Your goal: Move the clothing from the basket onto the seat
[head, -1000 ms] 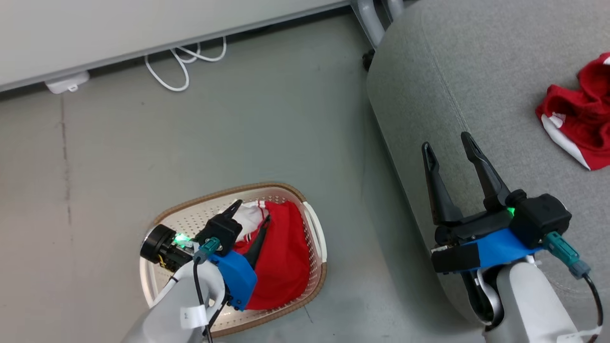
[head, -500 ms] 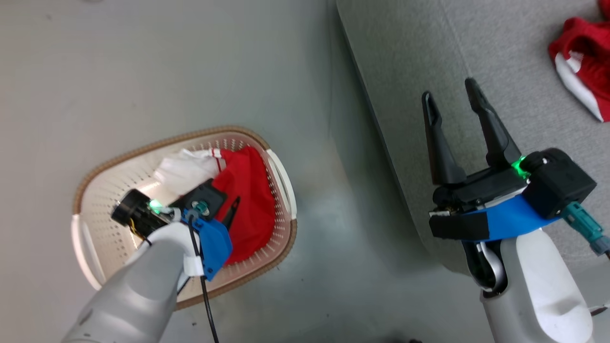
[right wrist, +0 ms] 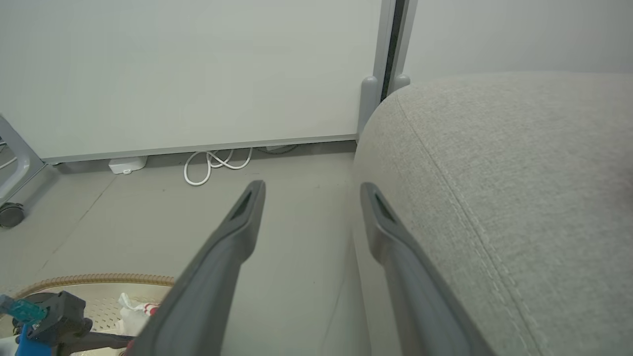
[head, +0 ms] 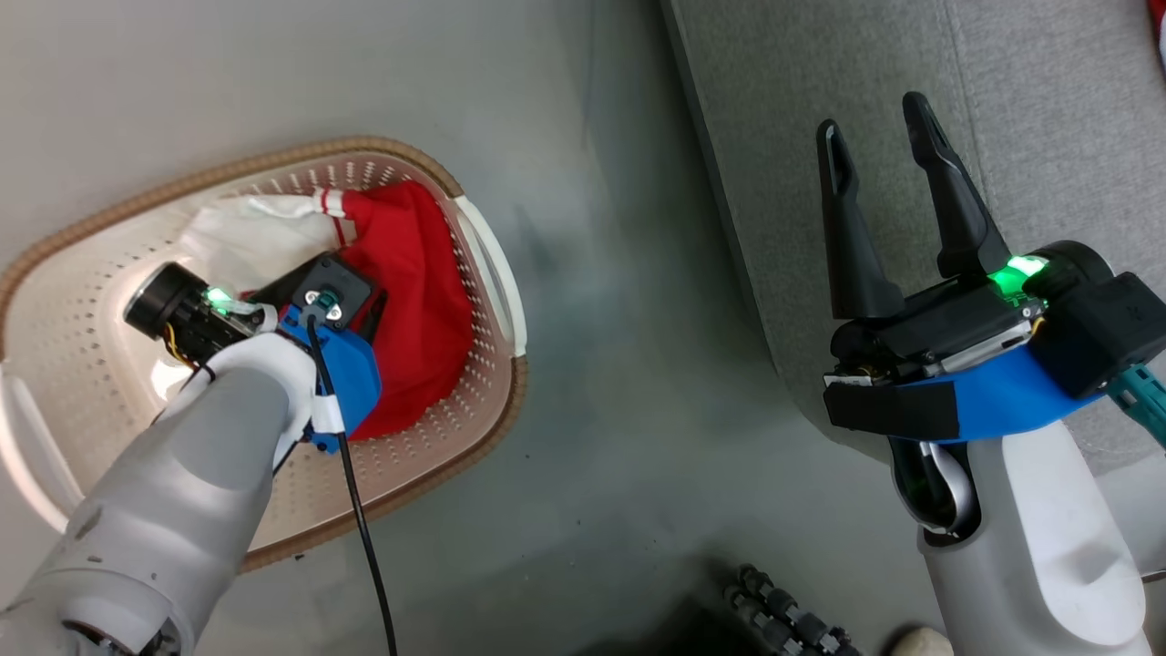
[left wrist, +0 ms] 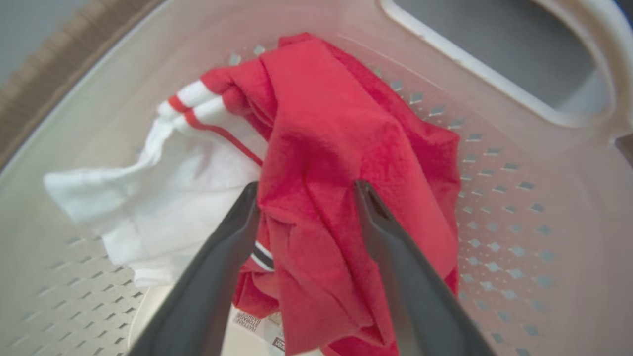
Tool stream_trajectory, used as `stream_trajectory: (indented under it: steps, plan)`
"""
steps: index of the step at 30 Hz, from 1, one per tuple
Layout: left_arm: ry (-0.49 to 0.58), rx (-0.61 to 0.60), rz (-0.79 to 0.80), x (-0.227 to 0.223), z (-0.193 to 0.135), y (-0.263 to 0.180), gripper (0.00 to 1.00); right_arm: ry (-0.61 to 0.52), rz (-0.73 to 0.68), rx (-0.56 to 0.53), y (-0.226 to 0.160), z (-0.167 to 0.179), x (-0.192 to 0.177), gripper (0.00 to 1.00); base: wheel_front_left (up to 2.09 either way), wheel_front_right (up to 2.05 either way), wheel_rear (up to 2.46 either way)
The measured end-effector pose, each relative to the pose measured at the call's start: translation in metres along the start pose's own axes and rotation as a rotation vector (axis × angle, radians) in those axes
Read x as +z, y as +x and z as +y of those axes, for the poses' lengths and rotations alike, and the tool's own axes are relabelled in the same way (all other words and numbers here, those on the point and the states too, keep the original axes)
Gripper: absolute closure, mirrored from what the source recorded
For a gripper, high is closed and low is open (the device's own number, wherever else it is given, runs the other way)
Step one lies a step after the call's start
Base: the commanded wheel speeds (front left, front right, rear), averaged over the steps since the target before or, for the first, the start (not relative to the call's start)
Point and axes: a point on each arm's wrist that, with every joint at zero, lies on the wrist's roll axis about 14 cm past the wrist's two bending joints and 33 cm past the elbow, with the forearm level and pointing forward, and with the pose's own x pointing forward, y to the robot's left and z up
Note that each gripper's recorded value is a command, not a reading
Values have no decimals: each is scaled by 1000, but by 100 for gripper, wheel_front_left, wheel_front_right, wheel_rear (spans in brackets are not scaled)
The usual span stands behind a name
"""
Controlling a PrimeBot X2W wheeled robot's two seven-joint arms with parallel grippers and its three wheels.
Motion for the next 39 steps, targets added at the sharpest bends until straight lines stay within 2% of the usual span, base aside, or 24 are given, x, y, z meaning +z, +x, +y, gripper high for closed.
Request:
stream_trajectory:
  steps: [10,11,12,13,22,30,39]
  plan:
    - [-31,-62,74,-25,-12,27,0,-7,67,-32,-2,-12,-27,0,0,0,0]
    - [-32,-67,87,-28,-14,28,25,-7,69,-33,-2,-12,-28,0,0,0,0]
    - [-30,-72,92,-29,-15,28,75,-7,70,-35,-1,-13,-29,0,0,0,0]
    - [-24,-74,87,-29,-16,28,100,-7,70,-35,-1,-13,-29,0,0,0,0]
    - [-25,-66,40,-12,-17,16,100,-2,39,-29,1,-10,-18,0,0,0,0]
    - [-47,-39,-104,32,-19,-7,100,1,-8,-14,4,-4,1,0,0,0,0]
    - [-82,35,-266,90,-10,-53,100,-5,-70,17,1,10,30,0,0,0,0]
